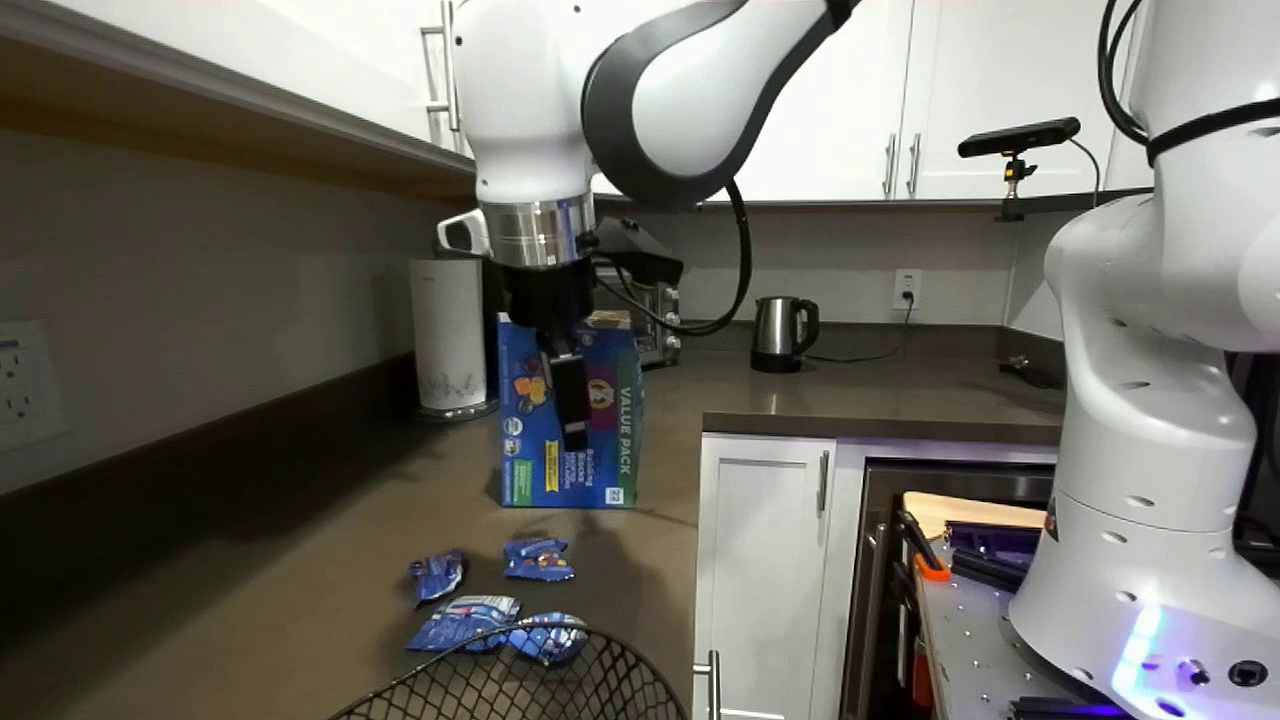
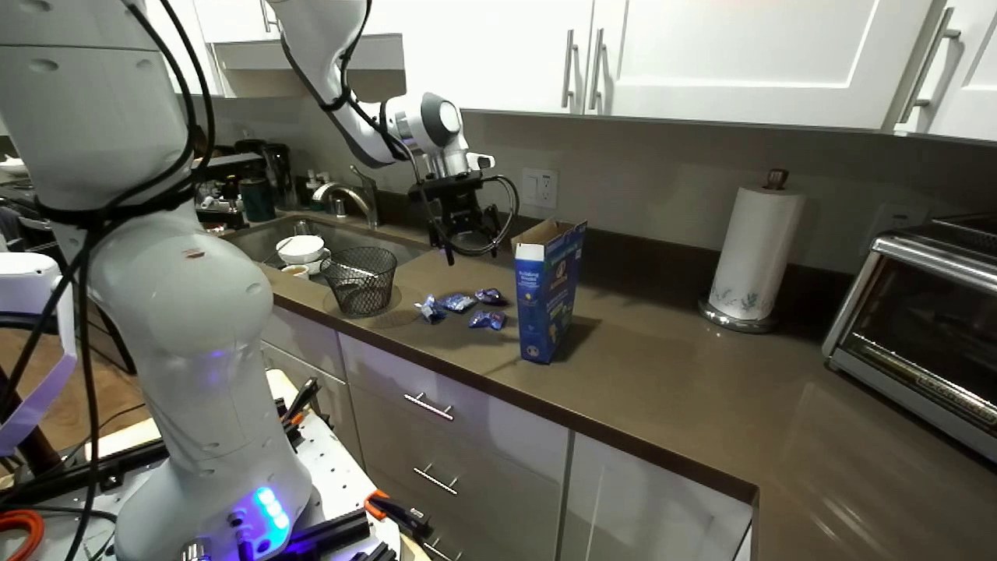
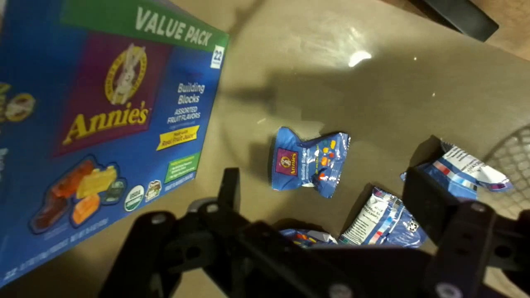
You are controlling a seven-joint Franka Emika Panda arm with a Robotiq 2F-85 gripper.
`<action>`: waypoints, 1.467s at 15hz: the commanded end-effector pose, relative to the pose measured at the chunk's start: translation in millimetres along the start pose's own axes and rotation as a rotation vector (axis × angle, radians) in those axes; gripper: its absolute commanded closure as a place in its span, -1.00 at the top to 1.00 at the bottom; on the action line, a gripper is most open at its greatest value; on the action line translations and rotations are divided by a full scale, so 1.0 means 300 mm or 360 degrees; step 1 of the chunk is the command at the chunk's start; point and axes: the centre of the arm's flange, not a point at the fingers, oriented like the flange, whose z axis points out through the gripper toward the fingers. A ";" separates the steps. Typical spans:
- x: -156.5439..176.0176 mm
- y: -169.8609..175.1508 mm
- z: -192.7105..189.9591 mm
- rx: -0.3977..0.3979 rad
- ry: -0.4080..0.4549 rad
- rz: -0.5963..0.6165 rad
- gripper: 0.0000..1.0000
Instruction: Pick one packet on the counter and put it in the box
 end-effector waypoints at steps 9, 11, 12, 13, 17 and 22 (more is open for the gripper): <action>-0.030 -0.033 -0.145 -0.0076 -0.0140 0.0005 1.00; -0.016 -0.075 -0.145 -0.0056 -0.0142 -0.0051 1.00; -0.003 -0.098 -0.138 -0.0038 -0.0144 -0.0086 1.00; 0.005 -0.117 -0.136 -0.0018 -0.0142 -0.0117 1.00; 0.053 -0.162 -0.066 0.0073 -0.0169 -0.0209 1.00; 0.108 -0.110 0.139 0.0163 -0.0220 -0.0211 1.00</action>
